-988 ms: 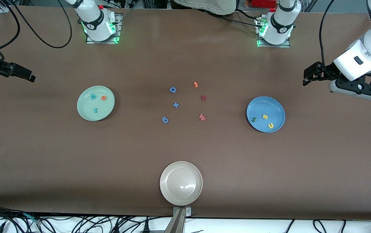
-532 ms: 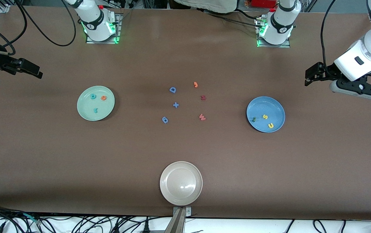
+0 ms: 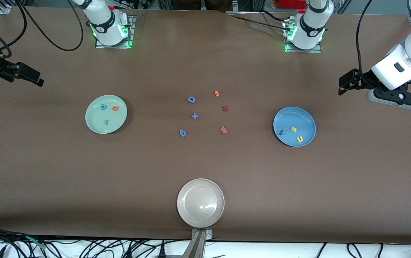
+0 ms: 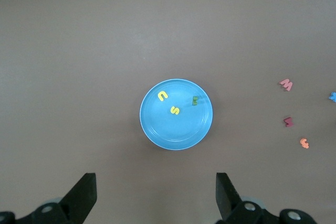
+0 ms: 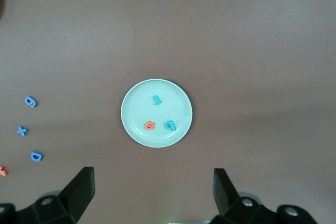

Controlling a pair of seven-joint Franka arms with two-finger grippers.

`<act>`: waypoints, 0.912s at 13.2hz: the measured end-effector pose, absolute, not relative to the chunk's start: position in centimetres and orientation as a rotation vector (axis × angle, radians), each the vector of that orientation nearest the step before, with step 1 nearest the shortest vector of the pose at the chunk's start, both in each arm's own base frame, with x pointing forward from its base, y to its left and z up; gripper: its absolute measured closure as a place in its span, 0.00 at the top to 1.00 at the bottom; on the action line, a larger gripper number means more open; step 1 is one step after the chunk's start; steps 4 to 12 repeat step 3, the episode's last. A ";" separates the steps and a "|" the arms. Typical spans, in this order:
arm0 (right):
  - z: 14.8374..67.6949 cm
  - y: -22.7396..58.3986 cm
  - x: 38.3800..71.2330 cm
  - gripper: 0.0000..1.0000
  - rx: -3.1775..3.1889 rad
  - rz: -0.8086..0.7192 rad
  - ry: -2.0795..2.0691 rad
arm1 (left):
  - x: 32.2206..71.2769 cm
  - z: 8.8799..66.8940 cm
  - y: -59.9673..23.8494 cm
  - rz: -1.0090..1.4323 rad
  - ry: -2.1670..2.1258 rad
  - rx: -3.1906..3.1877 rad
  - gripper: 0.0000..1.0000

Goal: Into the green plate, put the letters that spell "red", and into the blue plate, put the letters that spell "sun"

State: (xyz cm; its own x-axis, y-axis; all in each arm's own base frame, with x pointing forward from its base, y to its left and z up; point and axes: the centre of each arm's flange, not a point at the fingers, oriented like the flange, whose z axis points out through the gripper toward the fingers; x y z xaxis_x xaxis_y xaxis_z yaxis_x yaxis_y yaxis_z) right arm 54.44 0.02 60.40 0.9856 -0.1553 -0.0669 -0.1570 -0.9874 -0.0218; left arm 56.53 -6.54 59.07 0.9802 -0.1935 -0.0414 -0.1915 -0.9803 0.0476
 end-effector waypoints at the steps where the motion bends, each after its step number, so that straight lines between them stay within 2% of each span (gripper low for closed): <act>1: 60.2 0.3 54.5 1.00 -3.104 0.106 0.237 | 56.5 59.1 -6.5 -0.072 -0.300 3.083 1.00; 12: 59.7 1.3 54.8 1.00 -3.106 0.122 0.212 | 56.5 59.1 -6.5 -0.072 -0.300 3.083 1.00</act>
